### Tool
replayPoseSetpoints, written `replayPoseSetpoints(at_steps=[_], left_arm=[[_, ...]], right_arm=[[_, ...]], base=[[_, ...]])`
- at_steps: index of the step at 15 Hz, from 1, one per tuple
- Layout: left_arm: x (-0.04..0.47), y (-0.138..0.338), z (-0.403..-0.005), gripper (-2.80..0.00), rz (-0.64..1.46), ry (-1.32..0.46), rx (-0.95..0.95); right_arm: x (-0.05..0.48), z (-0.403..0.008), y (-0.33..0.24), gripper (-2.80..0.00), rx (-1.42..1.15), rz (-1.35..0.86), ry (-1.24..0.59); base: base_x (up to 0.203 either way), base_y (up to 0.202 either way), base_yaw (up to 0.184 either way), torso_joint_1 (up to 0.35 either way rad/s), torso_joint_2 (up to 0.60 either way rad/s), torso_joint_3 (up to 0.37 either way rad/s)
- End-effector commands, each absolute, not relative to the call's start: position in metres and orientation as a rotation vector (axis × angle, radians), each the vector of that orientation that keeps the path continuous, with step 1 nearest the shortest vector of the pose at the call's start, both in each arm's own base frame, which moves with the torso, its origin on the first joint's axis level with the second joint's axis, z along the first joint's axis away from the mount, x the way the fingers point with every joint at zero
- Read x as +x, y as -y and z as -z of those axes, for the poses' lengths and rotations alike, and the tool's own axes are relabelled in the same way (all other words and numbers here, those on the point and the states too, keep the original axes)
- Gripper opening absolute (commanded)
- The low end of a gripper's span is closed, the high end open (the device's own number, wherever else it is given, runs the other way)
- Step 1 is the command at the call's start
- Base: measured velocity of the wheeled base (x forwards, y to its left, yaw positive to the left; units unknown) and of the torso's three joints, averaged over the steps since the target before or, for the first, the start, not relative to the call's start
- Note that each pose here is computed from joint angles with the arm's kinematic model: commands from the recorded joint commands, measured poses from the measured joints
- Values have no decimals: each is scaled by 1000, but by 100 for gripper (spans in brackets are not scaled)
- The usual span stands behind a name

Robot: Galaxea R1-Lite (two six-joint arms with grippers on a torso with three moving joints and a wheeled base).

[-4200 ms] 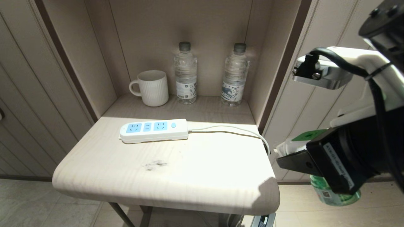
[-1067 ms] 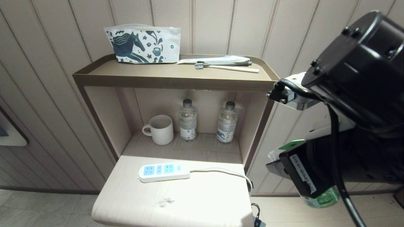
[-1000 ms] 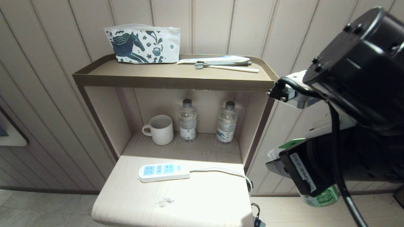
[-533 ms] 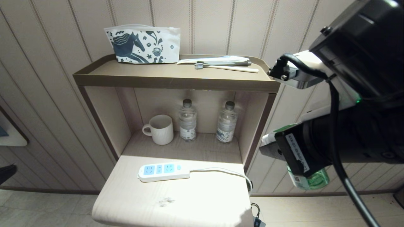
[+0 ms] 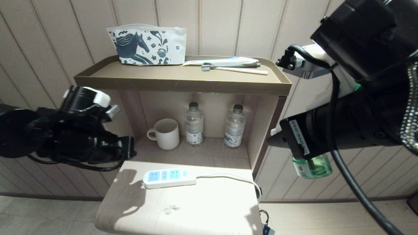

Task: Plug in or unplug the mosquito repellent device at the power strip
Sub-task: Insert the plug into the socket

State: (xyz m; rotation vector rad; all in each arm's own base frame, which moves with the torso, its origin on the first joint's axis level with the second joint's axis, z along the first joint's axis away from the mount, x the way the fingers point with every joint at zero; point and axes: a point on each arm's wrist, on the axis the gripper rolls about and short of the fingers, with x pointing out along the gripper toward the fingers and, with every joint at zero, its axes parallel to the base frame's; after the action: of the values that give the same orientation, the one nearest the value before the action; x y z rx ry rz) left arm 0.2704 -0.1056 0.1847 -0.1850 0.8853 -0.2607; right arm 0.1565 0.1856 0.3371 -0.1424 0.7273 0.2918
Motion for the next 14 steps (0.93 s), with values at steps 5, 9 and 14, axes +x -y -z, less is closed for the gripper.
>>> replayPoseSetpoints(at_steps=[5,9,14], left_arm=[[329,195,-114,-280,249,-957,-164],[364,214,-93,-280,98,-777,-136],[371,211,-104,-280,89,-726,-167]], right_arm=[[155,-337,-184,-280,-141,-292,-732],[147,-338,-173,-280,-136,-289,-731],[154,-337,-173,-280,-117,-301,-736]], base=[[0,0,0,0,0,0],[0,0,0,0,0,0],[0,0,0,0,0,0]])
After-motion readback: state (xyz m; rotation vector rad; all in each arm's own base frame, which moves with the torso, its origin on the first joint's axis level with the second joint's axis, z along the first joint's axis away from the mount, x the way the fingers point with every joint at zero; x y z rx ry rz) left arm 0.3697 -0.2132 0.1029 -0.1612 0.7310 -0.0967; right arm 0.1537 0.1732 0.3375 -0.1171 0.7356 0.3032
